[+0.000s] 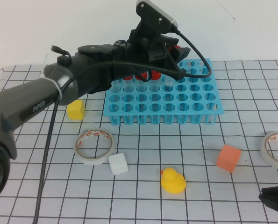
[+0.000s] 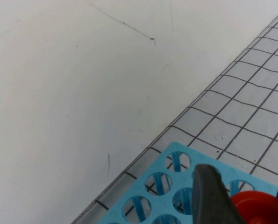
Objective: Place the test tubes
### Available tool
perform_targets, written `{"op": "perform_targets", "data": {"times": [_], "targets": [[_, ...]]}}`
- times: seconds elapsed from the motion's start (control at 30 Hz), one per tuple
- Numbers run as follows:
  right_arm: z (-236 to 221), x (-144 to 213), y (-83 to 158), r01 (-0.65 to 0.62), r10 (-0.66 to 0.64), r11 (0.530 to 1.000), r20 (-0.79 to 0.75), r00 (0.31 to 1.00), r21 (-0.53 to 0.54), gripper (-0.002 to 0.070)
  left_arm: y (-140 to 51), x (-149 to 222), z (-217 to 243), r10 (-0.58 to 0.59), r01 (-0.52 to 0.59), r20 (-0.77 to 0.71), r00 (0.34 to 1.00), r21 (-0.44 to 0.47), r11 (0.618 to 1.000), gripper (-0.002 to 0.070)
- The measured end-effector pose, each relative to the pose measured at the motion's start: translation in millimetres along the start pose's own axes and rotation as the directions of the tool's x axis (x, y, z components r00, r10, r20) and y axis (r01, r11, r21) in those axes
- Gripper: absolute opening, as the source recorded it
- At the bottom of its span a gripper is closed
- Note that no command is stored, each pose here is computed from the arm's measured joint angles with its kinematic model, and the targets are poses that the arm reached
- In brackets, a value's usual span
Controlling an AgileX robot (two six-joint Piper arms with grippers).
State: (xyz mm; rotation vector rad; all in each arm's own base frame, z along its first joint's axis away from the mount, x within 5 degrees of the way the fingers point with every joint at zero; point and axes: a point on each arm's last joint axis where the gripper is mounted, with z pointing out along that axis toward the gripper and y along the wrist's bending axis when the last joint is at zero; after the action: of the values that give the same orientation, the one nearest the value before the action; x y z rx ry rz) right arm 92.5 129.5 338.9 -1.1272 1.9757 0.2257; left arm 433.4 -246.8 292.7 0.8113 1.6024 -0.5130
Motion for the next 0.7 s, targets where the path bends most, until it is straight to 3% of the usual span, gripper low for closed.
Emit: {"op": "perform_targets", "data": {"times": [0.7], "targets": [[-0.1, 3.4, -2.2, -0.013, 0.014, 1.000, -0.037, 0.999, 0.024, -0.0001, 2.6, 7.0, 4.8, -0.004, 0.003, -0.020, 1.000, -0.026, 1.000, 0.0254]]}}
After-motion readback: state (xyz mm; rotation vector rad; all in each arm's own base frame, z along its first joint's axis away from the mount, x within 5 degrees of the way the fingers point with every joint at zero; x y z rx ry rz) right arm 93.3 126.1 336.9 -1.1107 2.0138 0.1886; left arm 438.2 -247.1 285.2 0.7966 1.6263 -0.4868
